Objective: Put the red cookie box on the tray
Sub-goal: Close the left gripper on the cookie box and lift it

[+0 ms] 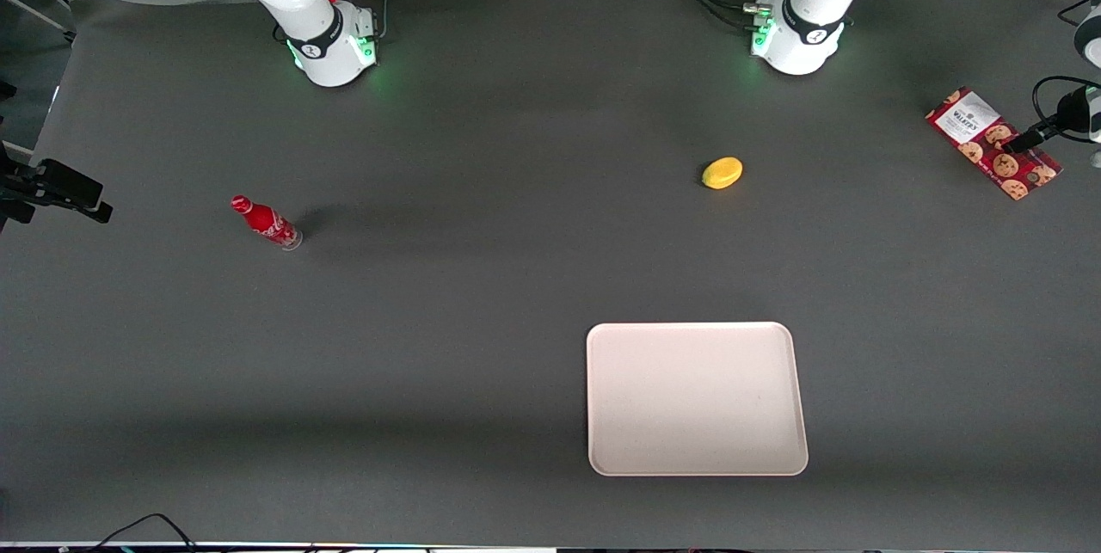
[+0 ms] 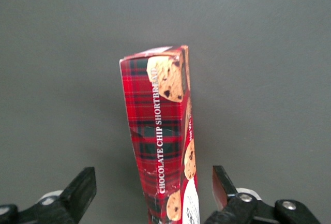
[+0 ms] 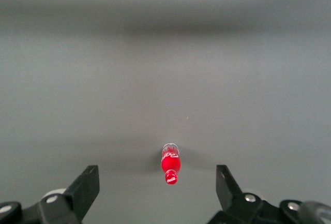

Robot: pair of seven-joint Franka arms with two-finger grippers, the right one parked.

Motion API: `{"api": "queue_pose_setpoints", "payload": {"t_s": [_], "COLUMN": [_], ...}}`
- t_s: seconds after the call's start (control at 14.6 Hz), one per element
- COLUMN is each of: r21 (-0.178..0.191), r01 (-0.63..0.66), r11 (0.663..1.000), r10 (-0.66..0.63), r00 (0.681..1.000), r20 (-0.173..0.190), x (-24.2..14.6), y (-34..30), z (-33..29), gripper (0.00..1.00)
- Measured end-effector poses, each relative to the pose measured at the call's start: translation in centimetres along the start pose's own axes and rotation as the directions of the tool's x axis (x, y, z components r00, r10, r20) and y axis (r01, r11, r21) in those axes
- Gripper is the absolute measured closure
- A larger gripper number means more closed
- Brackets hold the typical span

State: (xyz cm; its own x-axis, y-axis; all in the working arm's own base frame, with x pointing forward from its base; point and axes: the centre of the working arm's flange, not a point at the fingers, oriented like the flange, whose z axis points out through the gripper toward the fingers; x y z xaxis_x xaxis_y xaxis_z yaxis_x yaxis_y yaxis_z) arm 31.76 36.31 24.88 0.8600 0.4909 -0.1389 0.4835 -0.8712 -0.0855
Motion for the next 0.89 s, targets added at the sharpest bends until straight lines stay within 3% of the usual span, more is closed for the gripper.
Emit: {"api": "queue_pose_setpoints", "payload": {"t_s": [0.41,0.89], "r21": [-0.015,-0.021], "r01": [0.009,-0.032], "r11": [1.000,0.999], "r10": [-0.008,0.032], "r00": [1.000,0.999], "r20": [0.019,0.030], "x": [0.0,-0.1], "y": [0.2,0.7], "z": [3.1,3.5], "gripper": [0.01,0.74]}}
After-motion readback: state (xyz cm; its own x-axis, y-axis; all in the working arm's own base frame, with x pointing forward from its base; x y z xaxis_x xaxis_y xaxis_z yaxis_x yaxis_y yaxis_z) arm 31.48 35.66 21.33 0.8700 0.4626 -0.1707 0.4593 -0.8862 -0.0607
